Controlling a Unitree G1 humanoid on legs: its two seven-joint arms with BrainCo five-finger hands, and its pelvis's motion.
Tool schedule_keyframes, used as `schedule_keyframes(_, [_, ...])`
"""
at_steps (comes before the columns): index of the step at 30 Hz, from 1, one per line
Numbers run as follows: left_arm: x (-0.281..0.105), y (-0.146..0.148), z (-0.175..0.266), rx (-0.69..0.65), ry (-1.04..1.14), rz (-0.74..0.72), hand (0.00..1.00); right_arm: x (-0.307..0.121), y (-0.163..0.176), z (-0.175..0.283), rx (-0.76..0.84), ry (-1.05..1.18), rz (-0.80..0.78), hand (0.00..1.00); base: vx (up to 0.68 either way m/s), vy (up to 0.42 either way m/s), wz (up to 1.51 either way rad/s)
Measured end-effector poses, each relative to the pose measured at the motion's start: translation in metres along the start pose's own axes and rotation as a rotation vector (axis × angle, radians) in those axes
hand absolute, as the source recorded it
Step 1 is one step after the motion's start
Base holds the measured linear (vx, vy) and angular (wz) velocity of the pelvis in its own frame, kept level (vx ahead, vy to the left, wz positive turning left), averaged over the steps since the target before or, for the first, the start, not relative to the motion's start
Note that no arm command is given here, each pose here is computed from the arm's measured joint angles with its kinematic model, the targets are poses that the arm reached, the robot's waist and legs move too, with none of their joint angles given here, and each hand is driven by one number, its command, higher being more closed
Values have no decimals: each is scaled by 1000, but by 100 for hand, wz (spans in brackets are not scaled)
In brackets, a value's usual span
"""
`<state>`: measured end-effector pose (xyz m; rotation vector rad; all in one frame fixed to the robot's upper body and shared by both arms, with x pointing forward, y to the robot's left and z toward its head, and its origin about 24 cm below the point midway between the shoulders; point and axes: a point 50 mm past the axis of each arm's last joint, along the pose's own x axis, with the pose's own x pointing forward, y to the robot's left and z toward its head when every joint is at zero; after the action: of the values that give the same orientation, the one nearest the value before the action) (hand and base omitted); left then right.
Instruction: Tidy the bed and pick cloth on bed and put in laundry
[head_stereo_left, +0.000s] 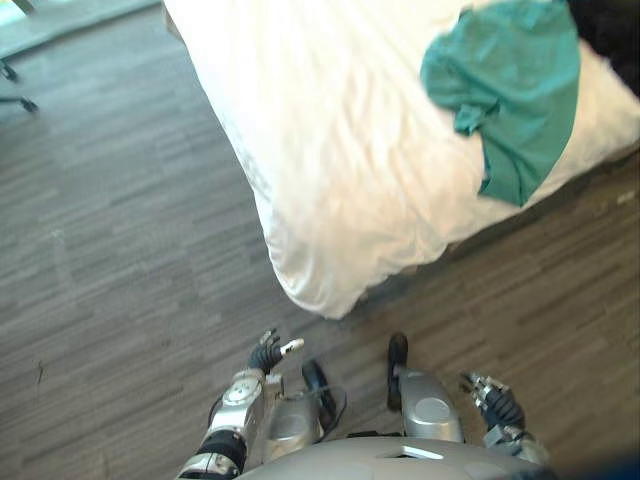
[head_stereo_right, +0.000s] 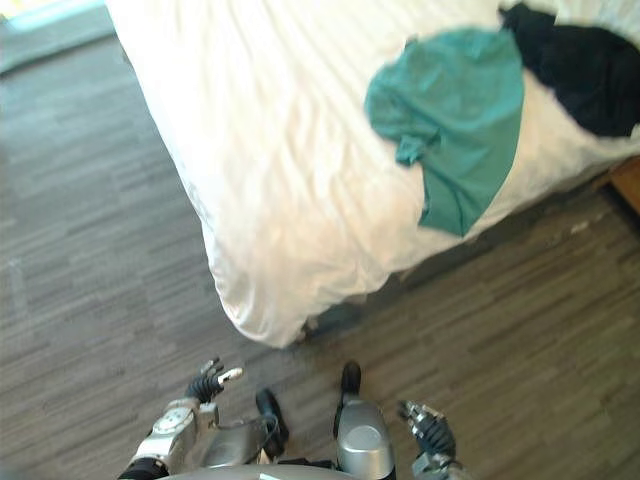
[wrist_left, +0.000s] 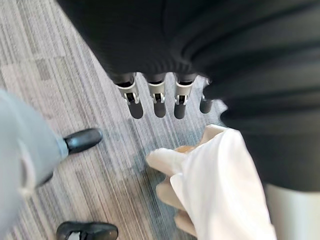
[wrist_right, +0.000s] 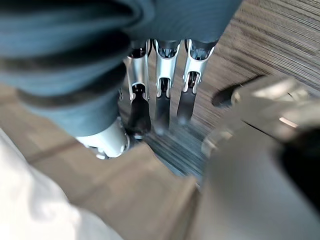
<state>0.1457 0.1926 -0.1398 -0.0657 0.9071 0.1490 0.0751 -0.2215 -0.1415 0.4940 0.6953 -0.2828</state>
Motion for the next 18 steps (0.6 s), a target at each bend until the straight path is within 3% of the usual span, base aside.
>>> schedule_keyframes(6, [-6,2,-28,36,120,9,0,4,8,-7,-144,94,30,0,24,-5,4])
schedule_keyframes(12, [-8,0,-39,128,195,-9,0,11,13,-11,-472,213,8,0,-1,-2,1])
schedule_keyframes(18, [-8,3,-38,151,176,-6,0,13,13,-18,-472,285,-21,0,-28,-17,-41])
